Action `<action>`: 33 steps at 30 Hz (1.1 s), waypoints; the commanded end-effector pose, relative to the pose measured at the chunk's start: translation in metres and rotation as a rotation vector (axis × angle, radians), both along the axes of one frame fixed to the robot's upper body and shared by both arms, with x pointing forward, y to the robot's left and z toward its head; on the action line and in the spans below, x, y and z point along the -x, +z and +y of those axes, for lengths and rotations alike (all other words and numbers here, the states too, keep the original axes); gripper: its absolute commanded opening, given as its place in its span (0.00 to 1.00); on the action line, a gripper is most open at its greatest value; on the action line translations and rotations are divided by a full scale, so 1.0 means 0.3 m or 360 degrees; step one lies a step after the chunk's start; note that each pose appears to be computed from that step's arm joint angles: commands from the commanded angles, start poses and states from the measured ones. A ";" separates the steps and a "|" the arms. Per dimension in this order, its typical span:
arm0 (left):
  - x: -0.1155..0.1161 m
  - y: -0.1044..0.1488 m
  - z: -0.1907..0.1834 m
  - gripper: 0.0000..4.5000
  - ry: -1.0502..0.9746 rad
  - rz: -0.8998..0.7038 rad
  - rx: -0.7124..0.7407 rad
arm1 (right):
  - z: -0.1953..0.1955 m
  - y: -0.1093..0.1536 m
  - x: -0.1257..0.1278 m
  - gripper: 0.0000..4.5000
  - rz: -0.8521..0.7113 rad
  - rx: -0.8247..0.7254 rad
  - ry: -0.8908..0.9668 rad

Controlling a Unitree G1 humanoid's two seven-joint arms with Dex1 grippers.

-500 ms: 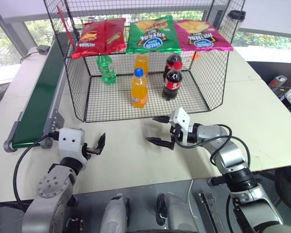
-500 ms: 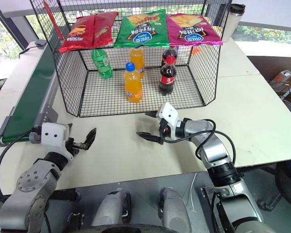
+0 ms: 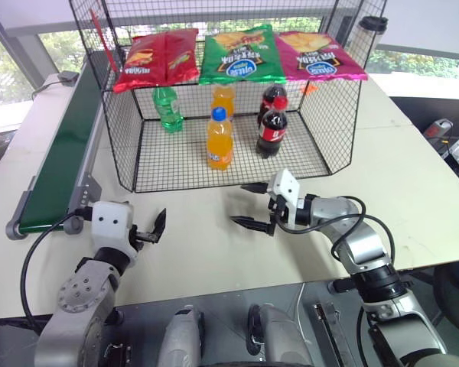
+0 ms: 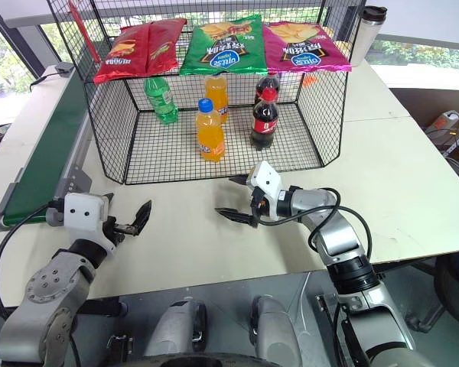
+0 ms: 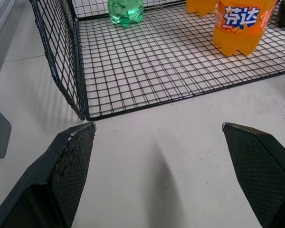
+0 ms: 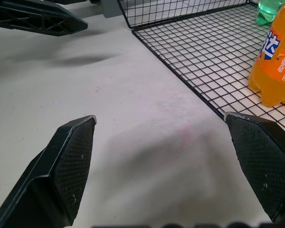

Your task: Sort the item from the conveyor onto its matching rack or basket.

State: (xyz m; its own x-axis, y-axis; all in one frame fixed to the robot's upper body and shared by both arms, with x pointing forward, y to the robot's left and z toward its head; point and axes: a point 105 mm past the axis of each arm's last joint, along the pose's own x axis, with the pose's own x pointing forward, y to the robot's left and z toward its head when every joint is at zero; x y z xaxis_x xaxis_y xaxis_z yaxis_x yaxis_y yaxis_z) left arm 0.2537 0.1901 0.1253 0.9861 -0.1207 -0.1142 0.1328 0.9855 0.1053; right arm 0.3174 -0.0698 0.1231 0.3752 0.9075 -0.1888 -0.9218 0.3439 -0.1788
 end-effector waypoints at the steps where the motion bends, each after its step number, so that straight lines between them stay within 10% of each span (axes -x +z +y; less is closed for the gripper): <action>1: 0.002 0.022 -0.007 0.99 -0.0014 -0.0045 -0.0022 | 0.009 0.038 0.006 1.00 -0.0061 -0.0022 0.0025; 33: 0.004 0.022 -0.009 0.99 -0.0013 -0.0040 -0.0020 | 0.015 0.040 0.004 1.00 -0.0055 -0.0017 0.0025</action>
State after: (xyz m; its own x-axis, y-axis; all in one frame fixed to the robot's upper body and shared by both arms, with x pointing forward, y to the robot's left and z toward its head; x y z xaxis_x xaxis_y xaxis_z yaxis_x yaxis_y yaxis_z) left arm 0.2538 0.1902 0.1254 0.9861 -0.1203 -0.1148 0.1328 0.9852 0.1085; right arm 0.3178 -0.0699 0.1220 0.3788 0.9046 -0.1952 -0.9215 0.3492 -0.1700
